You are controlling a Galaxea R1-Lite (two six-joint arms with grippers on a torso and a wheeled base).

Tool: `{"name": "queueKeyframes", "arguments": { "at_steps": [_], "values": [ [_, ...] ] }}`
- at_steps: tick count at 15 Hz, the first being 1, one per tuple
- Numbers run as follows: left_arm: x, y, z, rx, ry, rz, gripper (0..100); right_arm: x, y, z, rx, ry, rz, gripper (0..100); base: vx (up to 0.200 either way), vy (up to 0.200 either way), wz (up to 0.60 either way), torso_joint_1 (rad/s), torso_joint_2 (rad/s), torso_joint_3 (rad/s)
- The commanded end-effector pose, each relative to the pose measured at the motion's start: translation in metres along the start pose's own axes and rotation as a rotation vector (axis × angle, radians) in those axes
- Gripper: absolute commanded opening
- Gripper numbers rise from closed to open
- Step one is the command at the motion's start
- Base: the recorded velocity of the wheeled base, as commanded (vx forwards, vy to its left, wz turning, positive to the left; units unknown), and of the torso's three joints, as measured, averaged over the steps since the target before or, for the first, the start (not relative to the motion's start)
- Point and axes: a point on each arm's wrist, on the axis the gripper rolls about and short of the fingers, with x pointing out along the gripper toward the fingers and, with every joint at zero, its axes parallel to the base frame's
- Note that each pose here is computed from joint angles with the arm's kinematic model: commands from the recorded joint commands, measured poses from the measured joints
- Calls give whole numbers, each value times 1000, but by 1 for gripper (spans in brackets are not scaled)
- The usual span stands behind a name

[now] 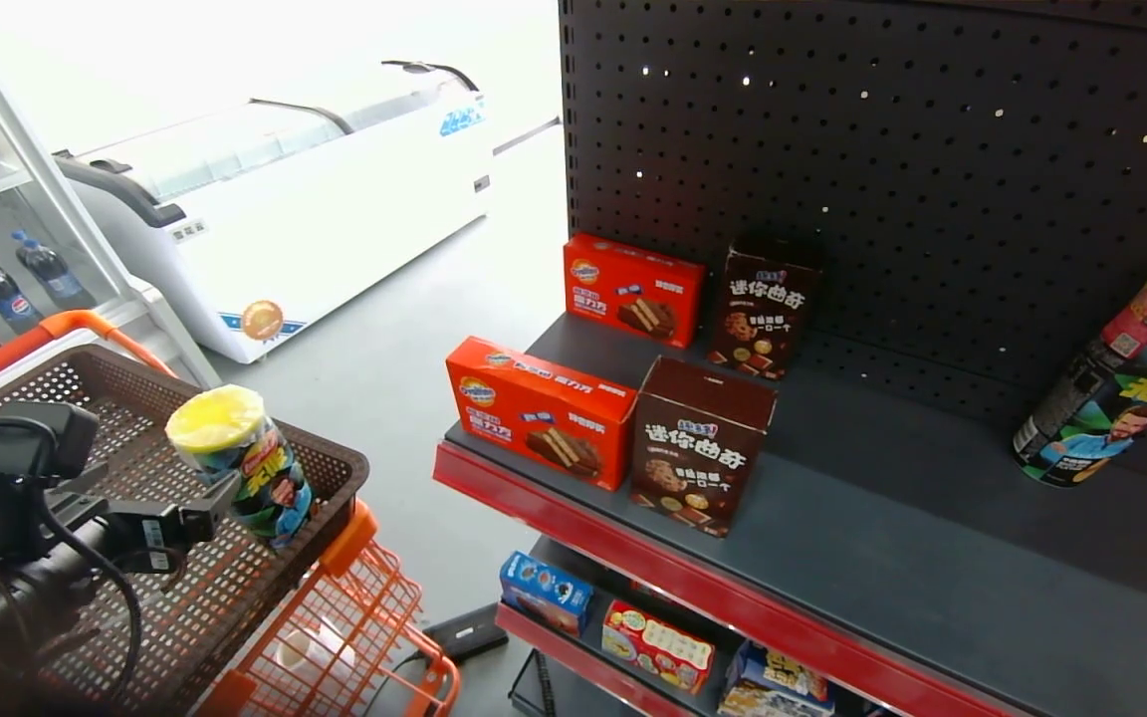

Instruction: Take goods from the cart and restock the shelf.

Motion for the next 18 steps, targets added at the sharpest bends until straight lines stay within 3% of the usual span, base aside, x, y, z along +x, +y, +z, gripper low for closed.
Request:
{"name": "queueKeyframes", "arguments": {
  "at_steps": [1, 4, 9, 14, 17, 18],
  "values": [
    [32, -2, -20, -16, 74, -19, 100, 0, 0, 0, -1, 1, 0, 100, 0, 0, 0, 0, 0, 0],
    [55, -3, -18, -20, 49, -65, 100, 0, 0, 0, -1, 1, 0, 100, 0, 0, 0, 0, 0, 0],
    [92, -5, -19, -9, -1, -69, 100, 0, 0, 0, -1, 1, 0, 100, 0, 0, 0, 0, 0, 0],
    [109, -7, -32, -13, 25, -74, 100, 0, 0, 0, -1, 1, 0, 100, 0, 0, 0, 0, 0, 0],
    [121, -11, -33, -13, 4, -83, 100, 0, 0, 0, -1, 1, 0, 100, 0, 0, 0, 0, 0, 0],
    [126, -13, -32, -3, -8, -89, 0, 0, 0, 0, -1, 1, 0, 100, 0, 0, 0, 0, 0, 0]
  ]
}}
